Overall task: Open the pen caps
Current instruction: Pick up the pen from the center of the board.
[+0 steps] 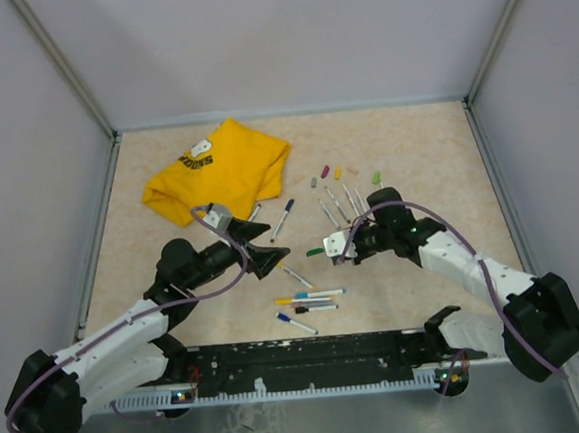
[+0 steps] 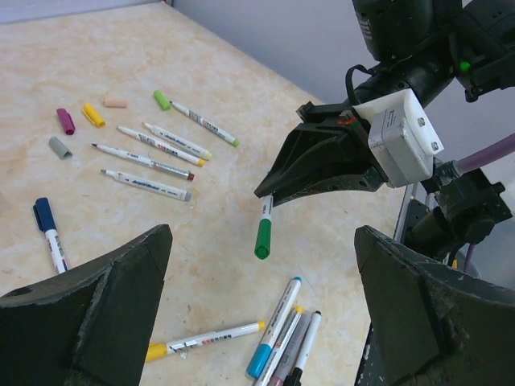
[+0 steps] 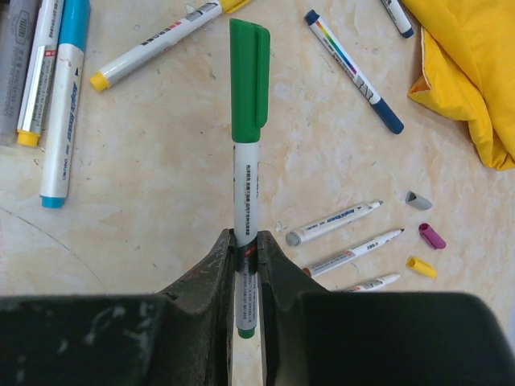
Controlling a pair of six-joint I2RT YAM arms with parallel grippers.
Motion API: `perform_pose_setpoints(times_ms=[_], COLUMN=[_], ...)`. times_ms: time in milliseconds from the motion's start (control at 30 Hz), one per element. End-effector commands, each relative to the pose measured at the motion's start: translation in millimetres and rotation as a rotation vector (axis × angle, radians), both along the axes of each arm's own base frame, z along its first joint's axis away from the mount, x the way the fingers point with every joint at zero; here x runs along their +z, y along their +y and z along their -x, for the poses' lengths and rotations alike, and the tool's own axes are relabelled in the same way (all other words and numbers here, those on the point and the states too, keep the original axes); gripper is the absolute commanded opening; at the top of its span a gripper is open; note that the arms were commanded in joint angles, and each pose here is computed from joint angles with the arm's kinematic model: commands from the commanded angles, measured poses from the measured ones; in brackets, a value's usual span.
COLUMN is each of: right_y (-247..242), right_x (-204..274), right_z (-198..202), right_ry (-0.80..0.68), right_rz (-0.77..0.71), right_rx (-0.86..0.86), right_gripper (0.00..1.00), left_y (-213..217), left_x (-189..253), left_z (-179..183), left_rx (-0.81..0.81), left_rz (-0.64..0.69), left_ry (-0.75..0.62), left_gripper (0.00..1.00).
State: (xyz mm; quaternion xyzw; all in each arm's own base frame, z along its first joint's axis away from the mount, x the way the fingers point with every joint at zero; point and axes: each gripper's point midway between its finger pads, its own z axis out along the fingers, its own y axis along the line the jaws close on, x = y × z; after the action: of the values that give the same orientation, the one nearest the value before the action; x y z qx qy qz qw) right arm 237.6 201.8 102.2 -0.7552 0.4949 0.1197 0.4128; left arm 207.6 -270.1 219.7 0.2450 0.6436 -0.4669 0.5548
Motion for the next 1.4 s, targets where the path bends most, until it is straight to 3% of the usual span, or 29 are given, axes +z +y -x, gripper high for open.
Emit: perform_pose_setpoints(times_ms=[0,233,1367], right_y=[14,16,19], right_x=[40,45,53], right_z=[-7,-5,-8], right_ry=[-0.028,0.023,0.175], right_rz=[-0.119,-0.166,-0.26], right_rx=[0.014,0.003,-0.086], right_gripper=[0.0,0.0,0.0], left_y=[7,15,14], left_x=[23,17,-3], left_z=[-1,1,0], left_rx=[0.04,0.067,0.071], left_rz=[0.122,0.198,0.209], left_ry=[-0.047,-0.037,0.005], left_gripper=[1.0,1.0,1.0])
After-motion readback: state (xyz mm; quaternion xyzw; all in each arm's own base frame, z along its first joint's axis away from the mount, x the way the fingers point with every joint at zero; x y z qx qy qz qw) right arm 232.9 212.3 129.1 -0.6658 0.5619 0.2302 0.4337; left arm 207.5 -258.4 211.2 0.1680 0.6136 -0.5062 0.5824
